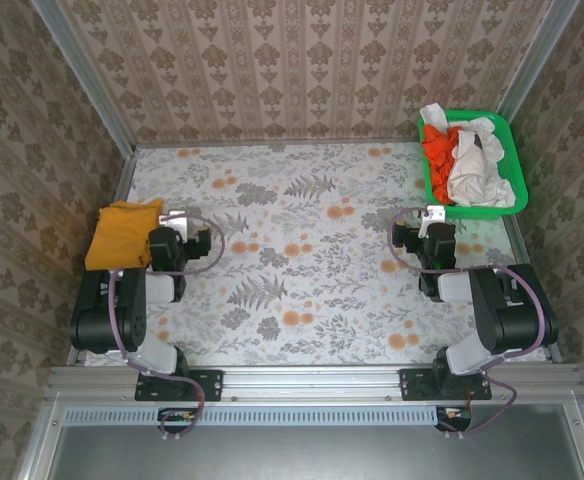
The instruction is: Fold and stack the t-shirts
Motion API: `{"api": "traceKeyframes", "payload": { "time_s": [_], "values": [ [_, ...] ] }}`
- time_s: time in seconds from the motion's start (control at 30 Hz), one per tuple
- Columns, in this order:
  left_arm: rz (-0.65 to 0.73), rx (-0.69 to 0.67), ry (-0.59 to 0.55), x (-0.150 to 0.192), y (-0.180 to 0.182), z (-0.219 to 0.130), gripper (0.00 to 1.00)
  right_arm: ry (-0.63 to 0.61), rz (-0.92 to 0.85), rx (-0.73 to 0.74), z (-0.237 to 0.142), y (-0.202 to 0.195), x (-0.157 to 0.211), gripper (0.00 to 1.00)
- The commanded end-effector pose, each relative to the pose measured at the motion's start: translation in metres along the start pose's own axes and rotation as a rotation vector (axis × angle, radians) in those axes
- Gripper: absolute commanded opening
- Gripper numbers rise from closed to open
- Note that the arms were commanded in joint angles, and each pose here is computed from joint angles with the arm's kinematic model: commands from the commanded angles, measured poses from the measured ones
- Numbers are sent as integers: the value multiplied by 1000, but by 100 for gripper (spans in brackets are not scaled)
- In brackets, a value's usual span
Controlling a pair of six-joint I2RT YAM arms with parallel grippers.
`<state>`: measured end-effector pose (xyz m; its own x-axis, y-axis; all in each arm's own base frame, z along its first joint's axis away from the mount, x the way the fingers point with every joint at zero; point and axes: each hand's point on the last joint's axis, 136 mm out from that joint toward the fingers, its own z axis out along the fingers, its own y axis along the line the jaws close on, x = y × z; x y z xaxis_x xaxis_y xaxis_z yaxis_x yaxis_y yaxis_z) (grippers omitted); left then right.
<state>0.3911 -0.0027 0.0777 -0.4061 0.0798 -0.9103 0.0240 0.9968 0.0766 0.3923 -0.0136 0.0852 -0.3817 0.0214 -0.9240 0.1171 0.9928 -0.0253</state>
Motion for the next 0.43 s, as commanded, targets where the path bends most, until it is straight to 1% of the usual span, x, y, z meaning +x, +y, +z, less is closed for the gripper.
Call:
{"api": "traceKeyframes", "payload": {
  "time_s": [0.0,0.4],
  "values": [
    [16,-11,-52,-18,2,1,100,-47,21,-19,1,3,-14,100],
    [15,-9,-51,-18,2,1,100,-62,20,-16,-2,3,-15,100]
  ]
}}
